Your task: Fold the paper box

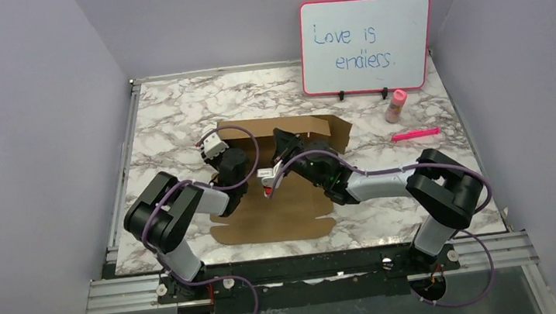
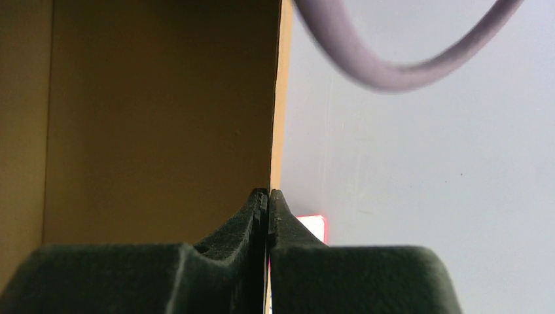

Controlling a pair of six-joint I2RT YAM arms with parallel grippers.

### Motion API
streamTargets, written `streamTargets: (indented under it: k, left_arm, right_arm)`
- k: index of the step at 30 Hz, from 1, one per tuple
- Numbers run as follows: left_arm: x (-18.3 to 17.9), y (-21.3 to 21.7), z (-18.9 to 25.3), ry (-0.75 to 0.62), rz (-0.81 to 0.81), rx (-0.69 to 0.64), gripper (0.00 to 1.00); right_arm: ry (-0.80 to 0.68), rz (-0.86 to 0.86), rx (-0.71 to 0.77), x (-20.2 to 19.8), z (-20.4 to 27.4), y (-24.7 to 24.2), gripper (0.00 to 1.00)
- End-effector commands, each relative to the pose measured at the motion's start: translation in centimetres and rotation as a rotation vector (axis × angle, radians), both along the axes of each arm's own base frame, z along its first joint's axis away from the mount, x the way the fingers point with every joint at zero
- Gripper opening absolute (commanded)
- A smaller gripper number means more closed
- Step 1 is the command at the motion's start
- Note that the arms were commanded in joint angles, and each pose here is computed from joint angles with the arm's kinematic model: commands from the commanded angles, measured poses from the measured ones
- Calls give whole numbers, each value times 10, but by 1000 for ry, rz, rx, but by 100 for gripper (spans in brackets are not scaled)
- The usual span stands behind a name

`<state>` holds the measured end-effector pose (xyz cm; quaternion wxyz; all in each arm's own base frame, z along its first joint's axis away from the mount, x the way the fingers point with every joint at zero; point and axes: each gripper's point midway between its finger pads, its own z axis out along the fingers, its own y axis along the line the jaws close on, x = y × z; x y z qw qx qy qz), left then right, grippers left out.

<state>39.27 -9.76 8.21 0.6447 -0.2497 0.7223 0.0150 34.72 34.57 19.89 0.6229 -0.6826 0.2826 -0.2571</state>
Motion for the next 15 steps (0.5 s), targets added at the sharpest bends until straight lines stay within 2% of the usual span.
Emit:
streamTargets:
  k: [1, 4, 9, 15]
  left_arm:
    - [-13, 17, 8, -9, 11, -37, 48]
    - [-24, 13, 17, -22, -50, -62, 59]
    - [-43, 7, 25, 10, -142, -101, 74]
    - [-70, 2, 20, 100, -224, -140, 86]
  right_arm:
    - [48, -100, 31, 12, -7, -12, 10]
    - [53, -103, 62, 12, -3, -13, 18]
    - [65, -119, 108, 12, 3, -17, 36]
    - [141, -105, 201, 5, 9, -18, 51]
